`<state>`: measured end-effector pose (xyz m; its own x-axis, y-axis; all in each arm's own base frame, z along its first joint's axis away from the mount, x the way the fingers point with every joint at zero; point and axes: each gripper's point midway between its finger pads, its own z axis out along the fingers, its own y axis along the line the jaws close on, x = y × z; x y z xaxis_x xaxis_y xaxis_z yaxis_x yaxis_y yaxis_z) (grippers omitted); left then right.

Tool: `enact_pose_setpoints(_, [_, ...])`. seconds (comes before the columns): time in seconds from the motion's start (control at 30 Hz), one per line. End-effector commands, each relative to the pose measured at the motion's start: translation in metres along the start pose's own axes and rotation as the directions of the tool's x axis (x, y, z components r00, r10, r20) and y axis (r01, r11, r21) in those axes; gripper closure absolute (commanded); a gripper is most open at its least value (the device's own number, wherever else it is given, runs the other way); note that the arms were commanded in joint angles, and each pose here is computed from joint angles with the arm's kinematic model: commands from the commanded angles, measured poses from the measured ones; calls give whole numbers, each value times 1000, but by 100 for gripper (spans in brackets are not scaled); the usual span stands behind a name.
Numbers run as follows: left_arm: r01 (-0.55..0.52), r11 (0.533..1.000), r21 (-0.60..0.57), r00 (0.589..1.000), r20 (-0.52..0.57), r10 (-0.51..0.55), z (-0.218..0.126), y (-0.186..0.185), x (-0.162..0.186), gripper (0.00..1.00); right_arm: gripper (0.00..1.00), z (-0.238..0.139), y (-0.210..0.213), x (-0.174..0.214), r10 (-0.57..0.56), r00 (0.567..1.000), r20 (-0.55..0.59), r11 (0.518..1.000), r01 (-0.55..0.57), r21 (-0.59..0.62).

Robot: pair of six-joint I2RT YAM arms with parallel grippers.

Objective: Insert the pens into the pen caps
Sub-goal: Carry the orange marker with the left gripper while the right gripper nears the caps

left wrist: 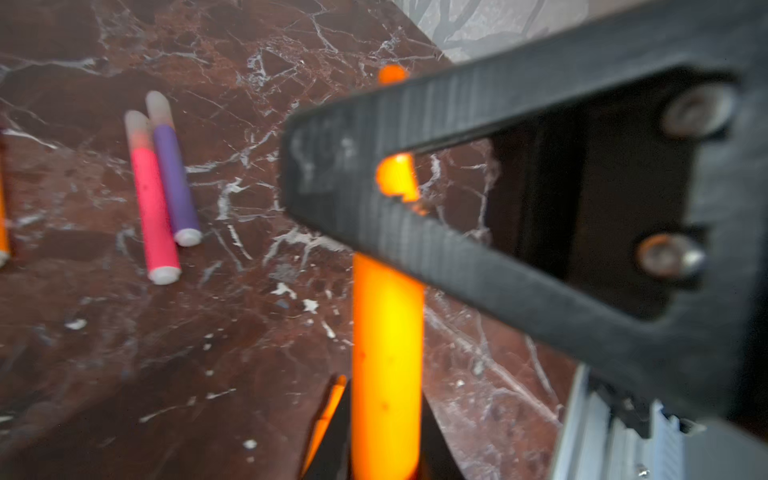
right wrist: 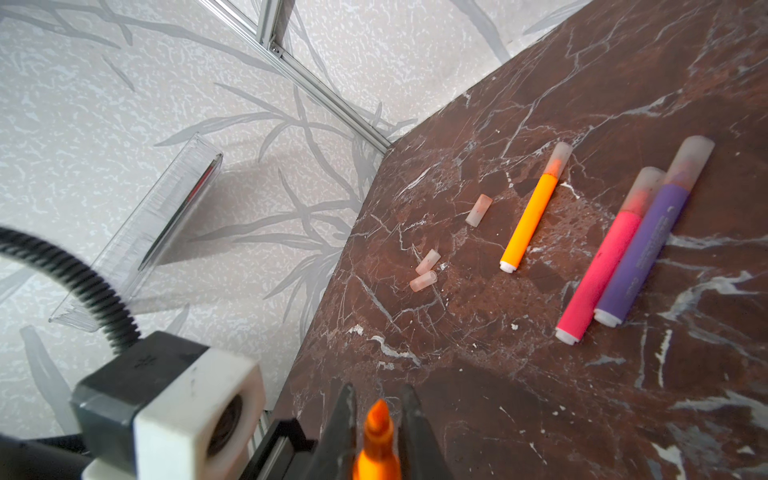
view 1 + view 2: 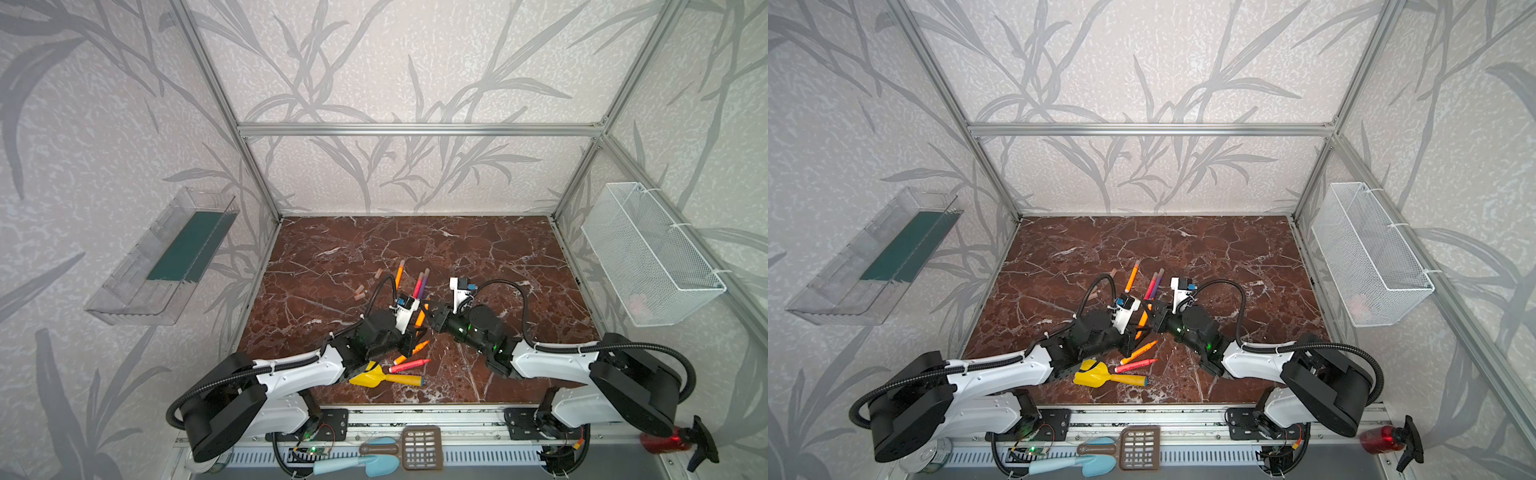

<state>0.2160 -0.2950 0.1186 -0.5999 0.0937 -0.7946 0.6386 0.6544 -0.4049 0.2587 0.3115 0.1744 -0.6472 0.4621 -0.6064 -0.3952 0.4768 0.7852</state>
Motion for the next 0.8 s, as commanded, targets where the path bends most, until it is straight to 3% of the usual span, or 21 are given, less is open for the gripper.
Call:
enact_pose_setpoints(0.0, [35,997,-76,998,53,-31,-4,13,-15,100,87,0,2,-1,-12,1000,17,1000,12,-4])
enact_pose_setpoints(0.13, [121,953,-278,991,86,-101,-19,53,-17,100,48,2,-3,-2,-39,999,5,998,38,43])
enact_pose_setpoints(0.23, [230,873,-429,973,133,-191,-44,99,-19,100,36,0,-9,-4,-68,998,-3,993,68,97])
enact_pose_setpoints(0.37, [327,804,-497,944,202,-259,-78,138,-27,100,31,-3,-19,-6,-113,993,-17,979,115,171])
enact_pose_setpoints(0.47, [352,679,-644,936,264,-234,-120,166,-34,100,31,-4,-25,-12,-147,989,-13,961,146,233])
enact_pose_setpoints(0.53, [383,620,-684,923,303,-237,-141,179,-39,100,29,-4,-30,-18,-171,985,-1,946,165,280])
enact_pose_setpoints(0.77, [493,533,-687,870,397,-292,-177,209,-44,100,29,27,-24,-29,-270,958,-98,885,287,367])
